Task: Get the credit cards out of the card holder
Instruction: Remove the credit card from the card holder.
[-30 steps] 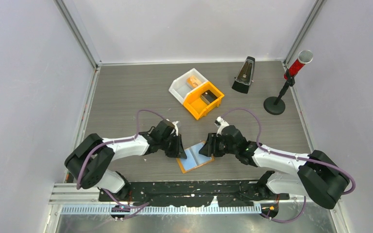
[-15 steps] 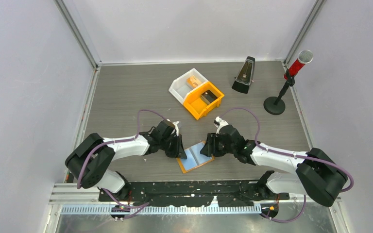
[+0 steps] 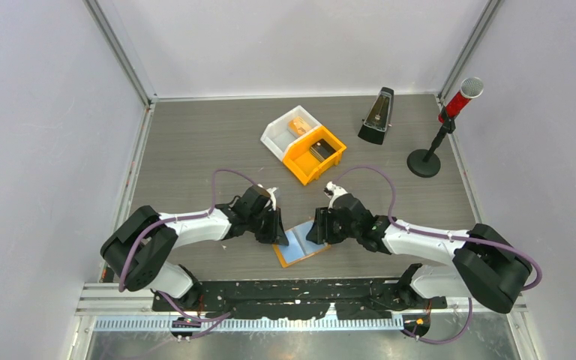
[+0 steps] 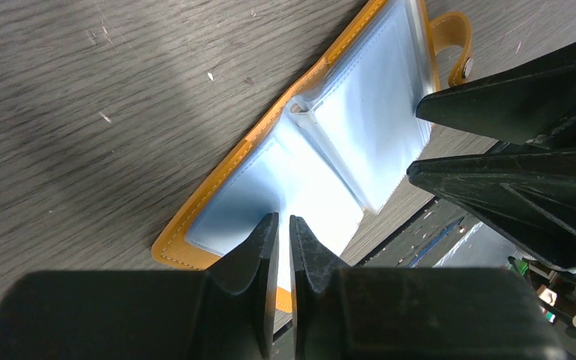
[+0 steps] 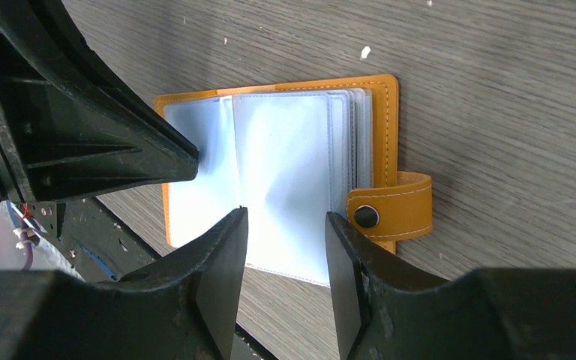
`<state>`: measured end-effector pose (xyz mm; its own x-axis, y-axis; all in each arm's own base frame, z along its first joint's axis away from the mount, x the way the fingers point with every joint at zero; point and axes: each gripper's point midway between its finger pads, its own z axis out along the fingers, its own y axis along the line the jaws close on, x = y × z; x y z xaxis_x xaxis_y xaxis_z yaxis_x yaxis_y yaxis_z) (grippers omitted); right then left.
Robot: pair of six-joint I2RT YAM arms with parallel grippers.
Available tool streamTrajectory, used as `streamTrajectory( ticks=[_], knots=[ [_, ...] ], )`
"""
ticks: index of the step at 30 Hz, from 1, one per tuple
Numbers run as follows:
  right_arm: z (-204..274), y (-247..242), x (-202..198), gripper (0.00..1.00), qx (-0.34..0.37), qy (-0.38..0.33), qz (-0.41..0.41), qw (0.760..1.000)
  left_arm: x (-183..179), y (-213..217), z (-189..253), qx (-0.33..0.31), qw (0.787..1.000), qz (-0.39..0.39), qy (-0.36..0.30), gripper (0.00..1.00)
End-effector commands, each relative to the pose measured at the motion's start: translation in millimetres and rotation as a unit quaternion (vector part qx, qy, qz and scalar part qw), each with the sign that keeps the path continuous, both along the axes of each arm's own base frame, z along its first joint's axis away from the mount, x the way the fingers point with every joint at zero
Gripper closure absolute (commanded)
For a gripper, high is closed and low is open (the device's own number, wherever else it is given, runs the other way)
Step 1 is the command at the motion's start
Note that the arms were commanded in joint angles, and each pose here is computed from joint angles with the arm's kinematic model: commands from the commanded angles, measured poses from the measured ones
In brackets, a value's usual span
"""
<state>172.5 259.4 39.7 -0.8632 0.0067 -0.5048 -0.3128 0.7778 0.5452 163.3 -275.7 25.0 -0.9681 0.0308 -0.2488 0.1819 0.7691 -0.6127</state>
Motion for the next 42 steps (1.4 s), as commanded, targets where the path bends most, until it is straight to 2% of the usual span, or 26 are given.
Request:
streamTrajectory(
  ticks=[1,7,12,21,33,42],
  knots=[
    [23,14,7,0.51,0.026,-0.026,0.016,0.999,0,6,-8,0.020,1.000,-0.005,-0.013,0.87],
    [35,23,5,0.51,0.049,-0.031,0.032,0.998,-1,4,-8,0.019,1.000,-0.007,-0.011,0.87],
    [34,8,15,0.51,-0.002,-0.047,0.012,0.999,-2,5,-8,0.021,1.000,-0.009,-0.012,0.87],
    [20,-3,16,0.50,-0.036,-0.048,0.004,0.998,-2,5,-6,0.020,1.000,-0.009,-0.015,0.86],
    [1,12,6,0.51,-0.010,-0.017,0.033,0.999,-2,2,-5,0.019,1.000,-0.011,-0.015,0.85],
    [15,17,6,0.52,0.009,-0.027,0.044,0.999,-2,2,-5,0.021,1.000,-0.012,-0.015,0.86]
  ],
)
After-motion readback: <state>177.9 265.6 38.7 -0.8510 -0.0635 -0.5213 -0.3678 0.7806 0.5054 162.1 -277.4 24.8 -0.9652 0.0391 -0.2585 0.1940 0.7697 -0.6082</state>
